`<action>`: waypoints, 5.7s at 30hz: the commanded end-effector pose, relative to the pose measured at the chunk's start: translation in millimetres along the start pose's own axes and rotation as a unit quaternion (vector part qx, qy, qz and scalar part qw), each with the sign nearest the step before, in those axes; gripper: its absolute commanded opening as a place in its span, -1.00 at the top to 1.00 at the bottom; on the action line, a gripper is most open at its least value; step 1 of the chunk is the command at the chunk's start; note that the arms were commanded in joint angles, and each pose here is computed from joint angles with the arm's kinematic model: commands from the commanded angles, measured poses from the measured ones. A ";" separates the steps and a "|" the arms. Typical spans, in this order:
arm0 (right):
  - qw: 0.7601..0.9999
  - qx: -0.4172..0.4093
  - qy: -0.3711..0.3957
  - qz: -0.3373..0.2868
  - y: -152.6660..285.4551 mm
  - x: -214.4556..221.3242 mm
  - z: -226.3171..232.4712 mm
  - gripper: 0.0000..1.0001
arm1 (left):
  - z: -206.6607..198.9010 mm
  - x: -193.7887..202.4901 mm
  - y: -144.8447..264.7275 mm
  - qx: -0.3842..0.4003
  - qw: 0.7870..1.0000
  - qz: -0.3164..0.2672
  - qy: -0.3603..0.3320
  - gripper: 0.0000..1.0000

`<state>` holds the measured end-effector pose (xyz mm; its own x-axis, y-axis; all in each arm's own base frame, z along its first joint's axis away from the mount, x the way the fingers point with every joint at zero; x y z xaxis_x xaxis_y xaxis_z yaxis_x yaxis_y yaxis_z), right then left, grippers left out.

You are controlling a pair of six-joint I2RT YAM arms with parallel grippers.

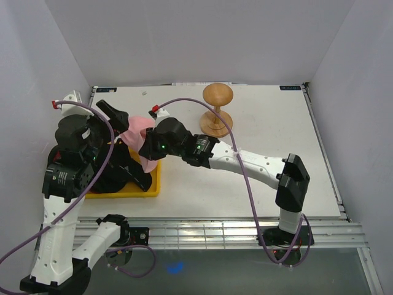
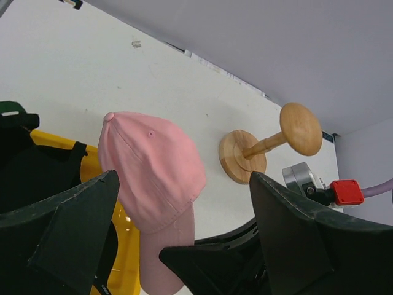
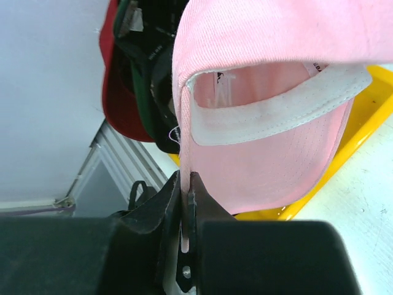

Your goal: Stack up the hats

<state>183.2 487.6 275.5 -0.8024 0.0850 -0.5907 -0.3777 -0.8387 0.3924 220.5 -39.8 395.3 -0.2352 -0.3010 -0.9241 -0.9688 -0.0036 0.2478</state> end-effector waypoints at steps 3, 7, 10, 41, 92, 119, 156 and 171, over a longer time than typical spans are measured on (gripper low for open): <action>0.997 -0.062 -0.006 -0.051 34.1 -43.8 40.2 0.85 | -7.9 -37.3 10.1 0.008 0.998 -0.057 0.008 -0.96; 0.994 -0.065 -0.015 -0.084 51.6 -79.9 29.5 0.84 | -12.8 -44.3 15.3 0.023 0.997 -0.066 0.014 -0.96; 0.988 -0.098 -0.023 -0.116 74.2 -123.7 18.9 0.85 | -13.7 -43.1 16.0 0.027 0.997 -0.064 0.017 -0.96; 0.855 -0.337 -0.300 -0.256 174.2 -245.7 -177.7 0.84 | -14.8 -30.3 6.7 0.030 0.999 -0.039 0.018 -0.96; 0.798 -0.235 -0.487 -0.267 173.2 -94.2 -293.3 0.04 | -7.7 -4.6 -5.6 0.014 1.000 -0.010 -0.006 -0.96; 0.784 -0.056 -0.573 -0.231 152.4 -55.2 -340.9 -0.25 | -2.6 -0.5 -2.3 0.004 1.000 -0.013 -0.010 -0.96; 0.977 0.139 -0.043 -0.155 154.5 -83.3 -181.0 -0.31 | 1.0 27.8 -2.4 -0.007 0.998 0.054 0.011 -0.96; 0.988 0.071 0.132 -0.022 110.3 -60.6 -102.2 -0.32 | -21.7 3.1 -5.4 0.026 0.997 0.063 0.042 -0.96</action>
<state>253.9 322.0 280.9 -0.6841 0.0840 -0.7245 -0.5355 -0.7323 0.4208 233.2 -57.7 378.6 -0.3766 -0.3454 -0.8596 -0.9225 0.0549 0.3821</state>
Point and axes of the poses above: each gripper's point midway between its finger pads, its own y axis back along the fingers, its own z axis along the line the jaws close on, x = y × z, the point moved 4 cm from there along y, back along the fingers, and after that the axes turned 12 degrees about -y, right-handed, at the moved point
